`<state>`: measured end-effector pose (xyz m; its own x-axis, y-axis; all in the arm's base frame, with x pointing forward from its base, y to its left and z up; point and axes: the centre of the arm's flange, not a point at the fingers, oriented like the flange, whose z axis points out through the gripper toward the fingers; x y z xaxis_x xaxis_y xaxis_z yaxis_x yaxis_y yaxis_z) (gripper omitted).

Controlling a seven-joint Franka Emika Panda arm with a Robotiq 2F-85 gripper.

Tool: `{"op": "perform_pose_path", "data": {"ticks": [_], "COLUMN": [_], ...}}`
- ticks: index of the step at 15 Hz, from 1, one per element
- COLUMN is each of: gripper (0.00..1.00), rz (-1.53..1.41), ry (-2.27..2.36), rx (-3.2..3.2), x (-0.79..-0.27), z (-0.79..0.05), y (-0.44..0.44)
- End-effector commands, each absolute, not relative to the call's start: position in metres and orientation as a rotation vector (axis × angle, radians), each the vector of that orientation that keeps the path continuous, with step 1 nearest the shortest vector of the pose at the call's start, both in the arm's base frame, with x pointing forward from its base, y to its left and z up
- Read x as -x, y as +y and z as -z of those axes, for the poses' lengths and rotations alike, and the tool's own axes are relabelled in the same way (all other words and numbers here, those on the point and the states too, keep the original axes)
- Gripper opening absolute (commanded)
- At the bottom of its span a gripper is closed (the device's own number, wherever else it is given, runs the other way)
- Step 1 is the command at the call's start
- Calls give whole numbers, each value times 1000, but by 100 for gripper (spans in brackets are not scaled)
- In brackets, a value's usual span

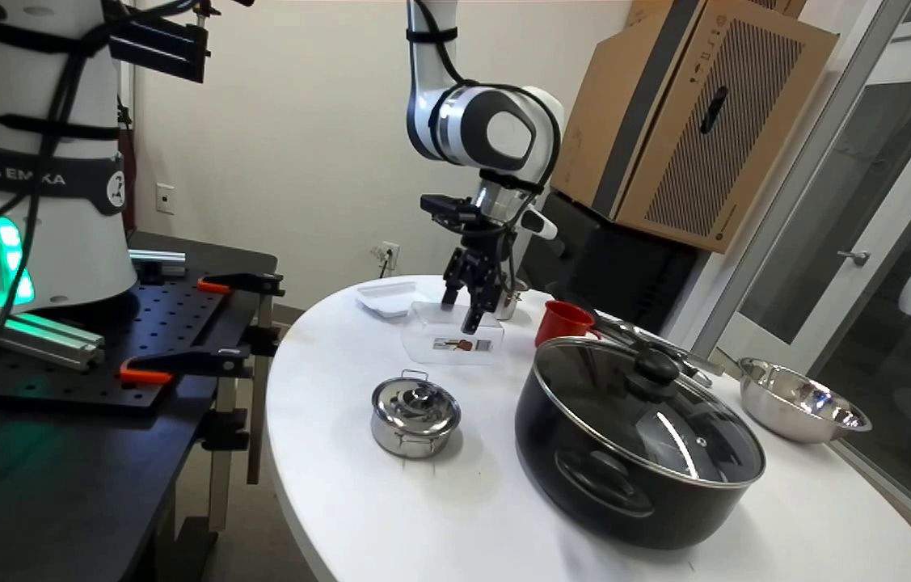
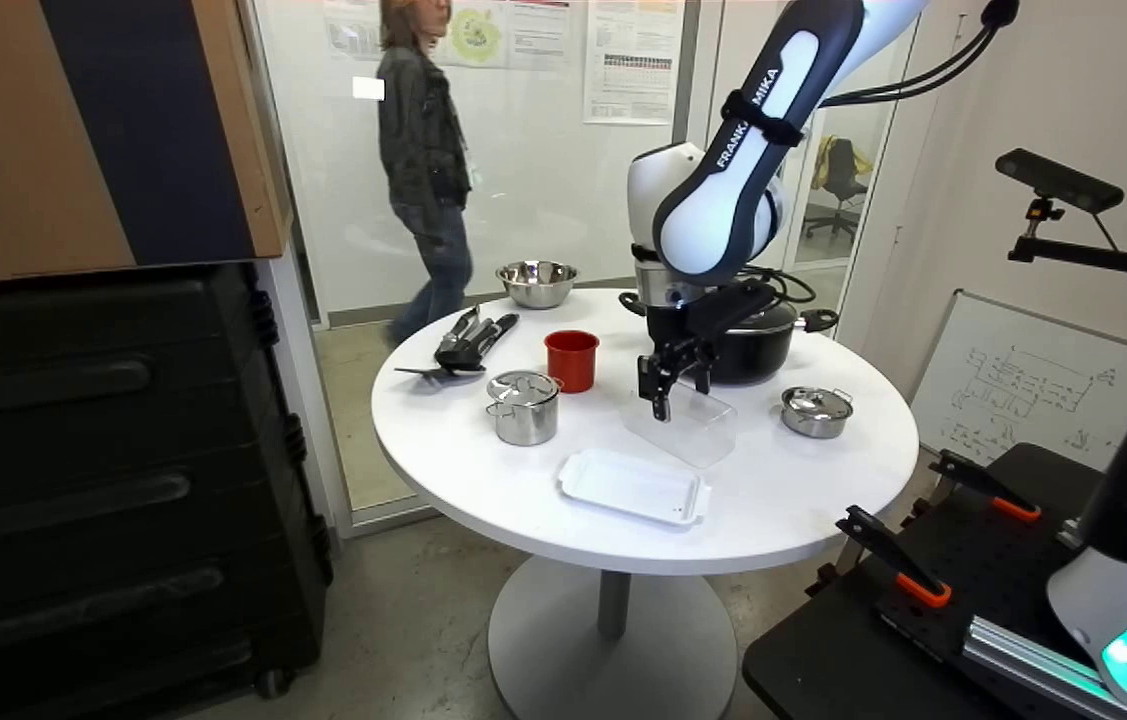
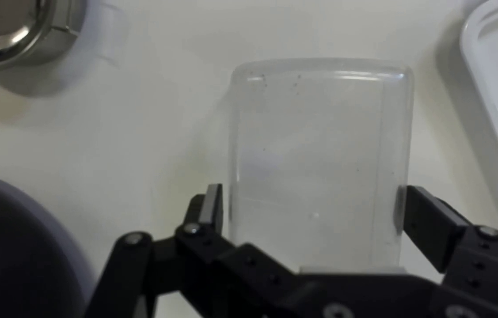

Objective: Put the plastic cover on the tray.

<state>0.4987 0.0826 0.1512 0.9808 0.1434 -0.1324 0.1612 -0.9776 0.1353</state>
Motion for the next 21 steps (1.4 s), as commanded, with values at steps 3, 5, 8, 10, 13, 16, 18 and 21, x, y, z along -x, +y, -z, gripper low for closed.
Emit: {"op": "perform_pose_path", "data": {"ticks": [3, 5, 8, 10, 13, 16, 18, 21], "gripper": [74, 69, 65, 65, 65, 65, 65, 65], "rz": [173, 167, 119, 84, 83, 141, 209, 279], "ry": [219, 219, 223, 258, 434, 669, 820, 965], "rx": [-2970, -2977, -2997, -3011, -2993, -2942, -2880, -2813], "x": [-503, -503, -501, -496, -481, -464, -455, -446], "z": [-140, -143, -161, -180, -217, -240, -245, -240], "y": [87, 87, 87, 89, 103, 120, 135, 156]}}
